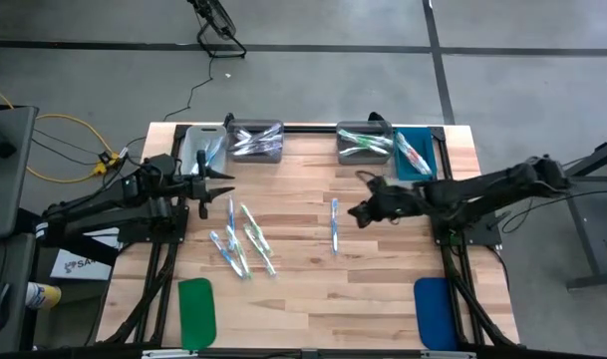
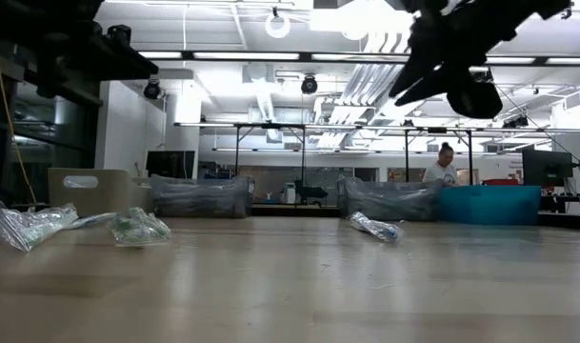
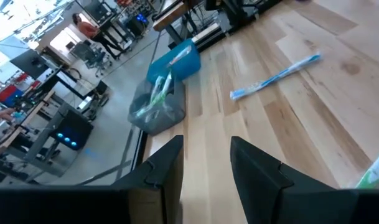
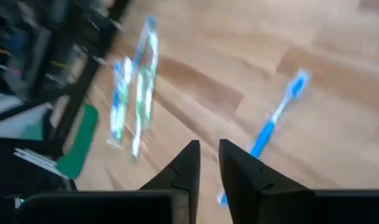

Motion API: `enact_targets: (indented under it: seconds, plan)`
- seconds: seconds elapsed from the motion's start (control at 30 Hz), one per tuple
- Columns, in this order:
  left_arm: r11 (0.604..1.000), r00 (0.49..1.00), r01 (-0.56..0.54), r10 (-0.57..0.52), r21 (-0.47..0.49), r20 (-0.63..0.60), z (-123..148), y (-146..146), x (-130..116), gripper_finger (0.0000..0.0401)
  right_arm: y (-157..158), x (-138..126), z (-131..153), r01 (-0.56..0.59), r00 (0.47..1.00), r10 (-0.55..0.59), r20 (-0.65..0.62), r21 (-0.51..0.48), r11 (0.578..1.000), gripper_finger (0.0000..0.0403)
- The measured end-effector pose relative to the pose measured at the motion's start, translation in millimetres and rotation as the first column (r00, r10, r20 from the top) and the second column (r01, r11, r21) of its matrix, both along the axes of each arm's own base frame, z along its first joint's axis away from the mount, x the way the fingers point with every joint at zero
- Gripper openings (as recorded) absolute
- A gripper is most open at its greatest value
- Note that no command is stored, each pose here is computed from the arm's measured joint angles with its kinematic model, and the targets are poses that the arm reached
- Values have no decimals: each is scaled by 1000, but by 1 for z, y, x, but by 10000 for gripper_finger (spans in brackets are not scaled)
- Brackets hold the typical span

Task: Pick & Place Toothbrushes
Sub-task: Put the blue toothbrush into the white bin

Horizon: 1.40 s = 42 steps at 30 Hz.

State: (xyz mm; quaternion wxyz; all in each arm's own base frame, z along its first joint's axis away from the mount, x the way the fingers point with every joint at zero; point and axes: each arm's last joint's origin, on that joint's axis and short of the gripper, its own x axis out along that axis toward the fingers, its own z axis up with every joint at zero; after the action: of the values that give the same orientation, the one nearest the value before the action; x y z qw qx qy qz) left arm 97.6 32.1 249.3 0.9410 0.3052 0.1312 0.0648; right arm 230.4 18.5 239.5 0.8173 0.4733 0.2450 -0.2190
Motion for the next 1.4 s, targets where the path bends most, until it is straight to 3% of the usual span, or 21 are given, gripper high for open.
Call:
enact_targets:
  seconds: [0.1,0.27,0.33,0.47,0.67,0.8,1.0,1.23,1.4]
  plan:
    - [1000,1000,2,-2,-3,7,0,0,-1,127,3,17,-5,-16,999,17,-35,34,999,36]
    - [999,999,51,-51,-13,11,0,-2,-1,127,7,41,-20,-27,1000,27,15,38,999,24]
    - [997,997,72,-71,-16,13,1,-3,-1,127,8,47,-28,-39,999,39,2,89,995,24]
    - [996,996,92,-92,-21,15,1,-3,-1,127,1,49,-43,47,996,-30,-86,207,977,23]
    - [994,995,102,-102,-24,15,1,-3,-1,127,-3,58,-51,118,985,-79,-155,259,959,23]
    - [994,995,103,-102,-24,15,1,-3,-1,127,-3,73,-43,141,960,-80,-269,214,967,14]
    - [994,995,103,-102,-24,15,1,-3,-1,127,-5,89,-41,153,880,-66,-470,150,977,3]
    - [994,995,103,-102,-25,13,0,-3,-1,127,-13,106,-60,91,891,-7,-455,163,982,3]
    - [994,995,102,-102,-25,12,0,-3,-1,127,-21,107,-68,117,872,-29,-488,152,981,2]
